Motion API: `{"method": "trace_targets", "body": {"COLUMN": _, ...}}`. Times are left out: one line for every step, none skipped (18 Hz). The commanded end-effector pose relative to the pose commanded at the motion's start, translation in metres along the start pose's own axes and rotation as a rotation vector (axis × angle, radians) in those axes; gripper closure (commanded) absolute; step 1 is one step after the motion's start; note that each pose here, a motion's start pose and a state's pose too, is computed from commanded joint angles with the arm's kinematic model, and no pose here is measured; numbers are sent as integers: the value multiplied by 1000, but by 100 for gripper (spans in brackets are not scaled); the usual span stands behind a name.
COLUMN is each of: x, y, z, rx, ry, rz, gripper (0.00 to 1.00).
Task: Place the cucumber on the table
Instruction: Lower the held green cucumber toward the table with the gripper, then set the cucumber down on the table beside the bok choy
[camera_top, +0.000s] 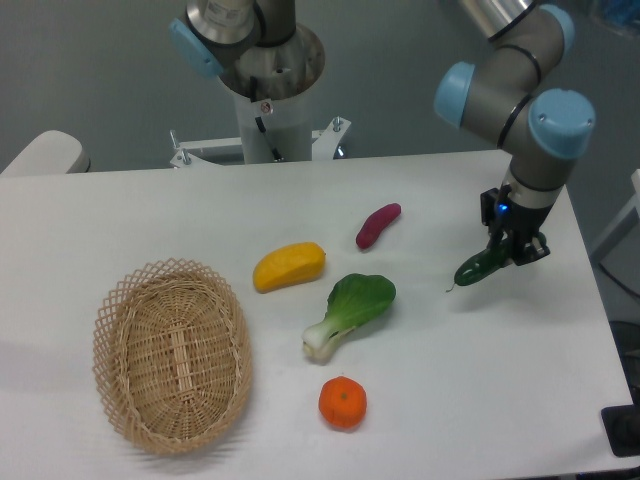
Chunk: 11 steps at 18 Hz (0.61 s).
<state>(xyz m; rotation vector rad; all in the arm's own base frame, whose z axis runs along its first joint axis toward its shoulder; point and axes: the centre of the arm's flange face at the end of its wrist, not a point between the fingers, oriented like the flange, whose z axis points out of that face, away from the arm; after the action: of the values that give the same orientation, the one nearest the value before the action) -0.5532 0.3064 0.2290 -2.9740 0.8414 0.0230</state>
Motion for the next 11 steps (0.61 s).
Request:
{"method": "trace_targets", "body": {"x": 1, "y": -2, "z": 2, "rx": 0, "ry": 5, "rz": -23, "gripper": 68}}
{"method": "trace_targets", "body": {"x": 5, "y": -9, "z": 7, "rx": 3, "ry": 17, "rz": -33, "gripper": 68}}
{"method": "trace_targets", "body": {"x": 9, "y": -13, "z": 12, "rx": 5, "ry": 28, "rz": -35, "gripper": 68}}
{"method": "trace_targets", "body": {"x": 15, "y": -16, "z": 15, "rx": 7, "ry": 37, "rz": -34, "gripper": 68}}
{"method": "trace_targets", "body": {"x": 18, "y": -17, "z": 16, "rx": 9, "ry": 43, "rz": -33, "gripper": 68}}
{"method": "trace_targets", "body": {"x": 21, "y": -18, "z": 19, "rx": 9, "ry": 49, "rz": -32, "gripper": 67}}
{"method": "trace_targets", "body": {"x": 23, "y": -18, "z": 21, "rx": 10, "ry": 55, "rz": -32, "gripper": 67}}
{"method": "trace_targets", "body": {"x": 23, "y": -18, "z": 21, "rx": 11, "ry": 57, "rz": -32, "gripper": 66}}
{"method": "trace_targets", "body": {"x": 23, "y": -19, "z": 21, "rx": 11, "ry": 57, "rz": -31, "gripper": 65}}
{"method": "trace_targets", "body": {"x": 23, "y": -18, "z": 21, "rx": 10, "ry": 55, "rz": -32, "gripper": 56}}
{"method": "trace_targets", "body": {"x": 22, "y": -18, "z": 20, "rx": 11, "ry": 51, "rz": -32, "gripper": 37}}
